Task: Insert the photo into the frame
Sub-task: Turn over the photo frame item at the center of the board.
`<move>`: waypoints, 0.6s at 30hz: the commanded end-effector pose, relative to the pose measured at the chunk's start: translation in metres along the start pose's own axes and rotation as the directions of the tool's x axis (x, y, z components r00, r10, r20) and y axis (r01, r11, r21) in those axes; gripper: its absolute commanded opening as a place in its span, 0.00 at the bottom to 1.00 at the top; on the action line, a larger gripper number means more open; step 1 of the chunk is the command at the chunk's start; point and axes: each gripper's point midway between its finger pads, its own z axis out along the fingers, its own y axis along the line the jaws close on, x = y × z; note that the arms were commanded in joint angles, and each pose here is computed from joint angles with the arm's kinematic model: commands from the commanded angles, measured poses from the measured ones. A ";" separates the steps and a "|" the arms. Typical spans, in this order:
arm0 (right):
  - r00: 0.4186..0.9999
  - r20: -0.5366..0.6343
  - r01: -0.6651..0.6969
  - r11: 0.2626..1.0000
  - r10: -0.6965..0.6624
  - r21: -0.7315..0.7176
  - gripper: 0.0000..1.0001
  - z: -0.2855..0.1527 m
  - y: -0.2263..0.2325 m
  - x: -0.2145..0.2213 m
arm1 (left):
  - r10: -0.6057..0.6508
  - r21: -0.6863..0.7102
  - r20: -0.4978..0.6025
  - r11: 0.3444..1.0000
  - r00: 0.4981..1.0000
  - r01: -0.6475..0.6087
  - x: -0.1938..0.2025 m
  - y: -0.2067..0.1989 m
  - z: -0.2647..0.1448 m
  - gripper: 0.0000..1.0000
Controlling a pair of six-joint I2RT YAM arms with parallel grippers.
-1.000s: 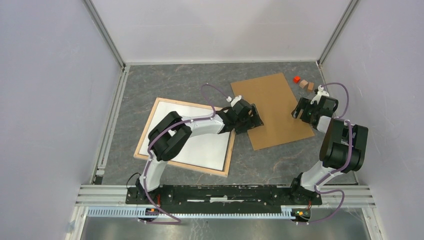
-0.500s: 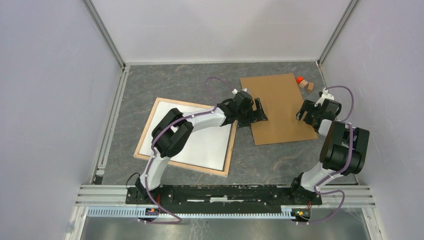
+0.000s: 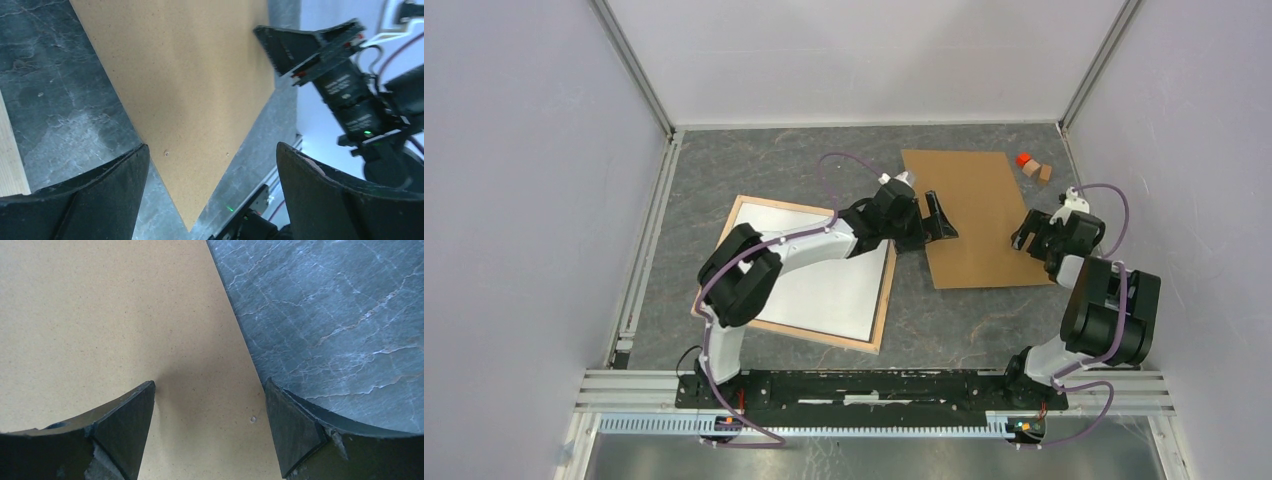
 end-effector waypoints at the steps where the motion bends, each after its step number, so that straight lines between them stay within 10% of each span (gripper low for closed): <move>1: 0.938 -0.320 -0.207 0.957 0.135 -0.203 0.84 -0.028 0.059 0.090 | -0.029 0.350 0.078 0.937 0.997 0.000 -0.016 -0.104 -0.047 1.00; 18: 0.931 -0.364 -0.129 0.947 0.013 -0.295 0.84 -0.047 0.094 0.130 | -0.167 0.200 0.136 0.970 0.977 0.138 0.010 0.009 -0.075 1.00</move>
